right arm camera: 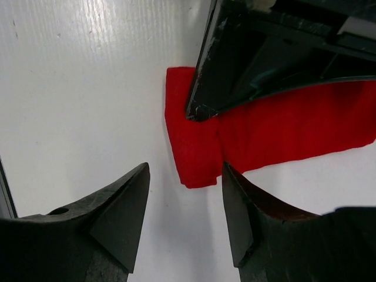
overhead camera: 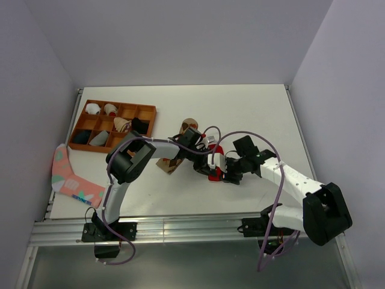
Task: Roll the socks
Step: Roll the sock at the center of the board.
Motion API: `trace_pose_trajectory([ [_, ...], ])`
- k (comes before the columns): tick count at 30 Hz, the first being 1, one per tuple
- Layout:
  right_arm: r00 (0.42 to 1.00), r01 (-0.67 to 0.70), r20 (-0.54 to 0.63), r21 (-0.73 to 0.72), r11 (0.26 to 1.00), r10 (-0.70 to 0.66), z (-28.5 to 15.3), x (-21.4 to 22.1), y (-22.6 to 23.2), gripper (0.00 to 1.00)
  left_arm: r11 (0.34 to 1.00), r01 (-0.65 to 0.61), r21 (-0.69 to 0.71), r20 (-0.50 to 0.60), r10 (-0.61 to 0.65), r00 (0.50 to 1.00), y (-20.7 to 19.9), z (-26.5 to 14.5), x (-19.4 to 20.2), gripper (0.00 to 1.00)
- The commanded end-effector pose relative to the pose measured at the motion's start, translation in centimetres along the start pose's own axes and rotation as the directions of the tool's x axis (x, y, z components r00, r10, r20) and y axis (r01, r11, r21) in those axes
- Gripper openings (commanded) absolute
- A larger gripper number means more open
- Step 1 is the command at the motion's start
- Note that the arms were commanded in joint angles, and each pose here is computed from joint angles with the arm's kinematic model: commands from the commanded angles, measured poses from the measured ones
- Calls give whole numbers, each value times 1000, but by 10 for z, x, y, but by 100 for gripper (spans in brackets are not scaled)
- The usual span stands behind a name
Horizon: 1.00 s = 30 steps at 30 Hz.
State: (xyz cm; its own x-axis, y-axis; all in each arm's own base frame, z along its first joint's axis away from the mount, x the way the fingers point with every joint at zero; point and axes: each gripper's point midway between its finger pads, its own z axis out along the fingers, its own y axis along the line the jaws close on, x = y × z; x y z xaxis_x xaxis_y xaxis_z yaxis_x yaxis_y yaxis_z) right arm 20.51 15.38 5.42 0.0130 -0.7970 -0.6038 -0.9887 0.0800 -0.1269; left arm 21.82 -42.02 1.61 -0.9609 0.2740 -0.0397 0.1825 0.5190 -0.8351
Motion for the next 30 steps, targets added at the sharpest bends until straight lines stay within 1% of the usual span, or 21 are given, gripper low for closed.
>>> trace_pose_trajectory([
  [1, 998, 64, 1, 63, 996, -64, 2, -4, -12, 60, 910, 156, -384, -134, -222, 966, 120, 3, 77, 0],
  [5, 995, 99, -26, 98, 990, -97, 8, -1, -14, 60, 911, 142, -388, -150, -214, 965, 119, 2, 75, 0],
  [15, 989, 139, -55, 64, 988, -135, 22, -3, -2, 60, 912, 133, -388, -161, -209, 964, 117, -3, 69, 0],
  [26, 979, 167, -124, 43, 985, -160, 40, 7, 9, 59, 915, 126, -384, -163, -202, 966, 115, -9, 64, 0],
  [30, 979, 151, -142, 14, 988, -147, 47, 9, 12, 52, 917, 129, -376, -157, -200, 967, 113, -10, 63, 0],
])
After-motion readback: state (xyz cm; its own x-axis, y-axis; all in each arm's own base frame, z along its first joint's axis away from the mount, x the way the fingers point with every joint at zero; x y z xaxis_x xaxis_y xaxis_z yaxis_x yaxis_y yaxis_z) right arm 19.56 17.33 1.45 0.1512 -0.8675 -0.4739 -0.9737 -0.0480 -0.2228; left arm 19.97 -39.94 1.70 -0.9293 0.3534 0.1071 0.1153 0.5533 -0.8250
